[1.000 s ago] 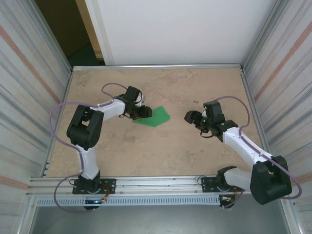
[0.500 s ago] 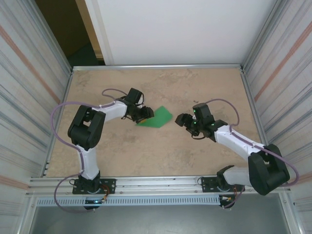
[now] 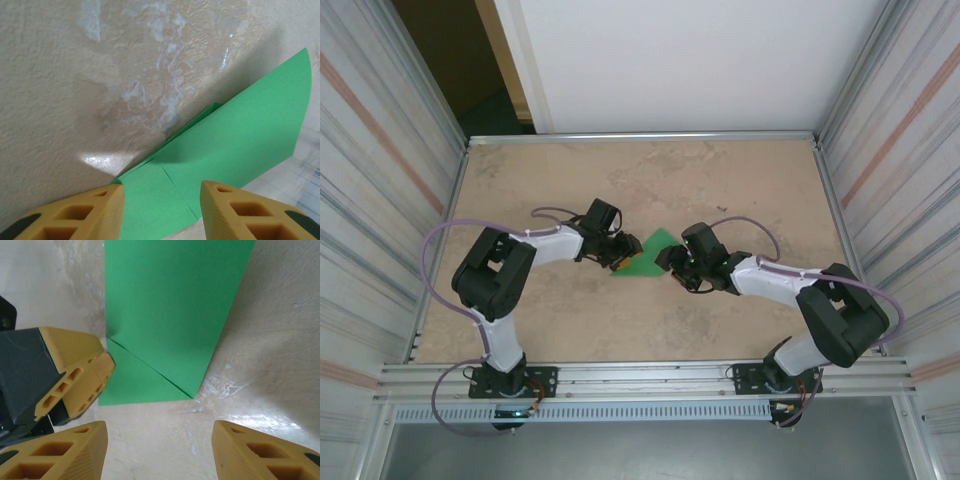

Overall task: Fold a paper plane with a square sheet of paper (pick it up from the middle)
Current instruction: Fold the wing for the fifth time at the center of the table.

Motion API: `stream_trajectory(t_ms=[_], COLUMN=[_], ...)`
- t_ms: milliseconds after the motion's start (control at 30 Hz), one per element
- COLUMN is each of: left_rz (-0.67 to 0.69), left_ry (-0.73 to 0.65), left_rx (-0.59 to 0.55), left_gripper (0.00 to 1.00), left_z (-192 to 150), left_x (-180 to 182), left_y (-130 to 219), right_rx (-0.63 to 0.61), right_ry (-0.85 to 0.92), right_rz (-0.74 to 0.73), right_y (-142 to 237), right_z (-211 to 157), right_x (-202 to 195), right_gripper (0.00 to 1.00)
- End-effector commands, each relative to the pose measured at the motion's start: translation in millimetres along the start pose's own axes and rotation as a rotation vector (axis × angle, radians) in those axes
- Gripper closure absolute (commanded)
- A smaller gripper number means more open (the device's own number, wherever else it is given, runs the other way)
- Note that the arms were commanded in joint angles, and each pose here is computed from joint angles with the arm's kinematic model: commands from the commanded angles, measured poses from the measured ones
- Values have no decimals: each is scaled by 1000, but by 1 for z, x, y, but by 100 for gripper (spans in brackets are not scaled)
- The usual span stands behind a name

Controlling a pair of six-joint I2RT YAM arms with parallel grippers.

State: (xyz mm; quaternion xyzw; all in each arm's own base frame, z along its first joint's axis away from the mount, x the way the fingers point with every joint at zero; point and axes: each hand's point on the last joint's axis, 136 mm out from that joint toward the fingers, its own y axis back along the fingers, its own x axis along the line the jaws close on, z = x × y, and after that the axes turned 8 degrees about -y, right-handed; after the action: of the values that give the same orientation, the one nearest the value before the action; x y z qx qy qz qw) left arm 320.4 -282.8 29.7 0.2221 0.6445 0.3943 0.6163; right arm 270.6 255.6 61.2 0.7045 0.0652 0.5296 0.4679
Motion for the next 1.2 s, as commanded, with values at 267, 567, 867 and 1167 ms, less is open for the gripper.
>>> stream_trajectory(t_ms=[267, 567, 867, 1167], left_rz=[26, 23, 14, 3], left_ry=[210, 248, 255, 259], left_rx=[71, 80, 94, 96], left_gripper=[58, 58, 58, 58], left_z=[-25, -24, -26, -24], left_x=[21, 23, 25, 24], left_y=[-4, -4, -6, -6], right_rx=[11, 24, 32, -9], right_ry=[-118, -131, -124, -86], right_rz=[-12, -21, 8, 87], right_y=[-21, -30, -37, -33], right_z=[-2, -3, -2, 4], right_x=[-9, -14, -11, -4], right_gripper=[47, 47, 55, 60])
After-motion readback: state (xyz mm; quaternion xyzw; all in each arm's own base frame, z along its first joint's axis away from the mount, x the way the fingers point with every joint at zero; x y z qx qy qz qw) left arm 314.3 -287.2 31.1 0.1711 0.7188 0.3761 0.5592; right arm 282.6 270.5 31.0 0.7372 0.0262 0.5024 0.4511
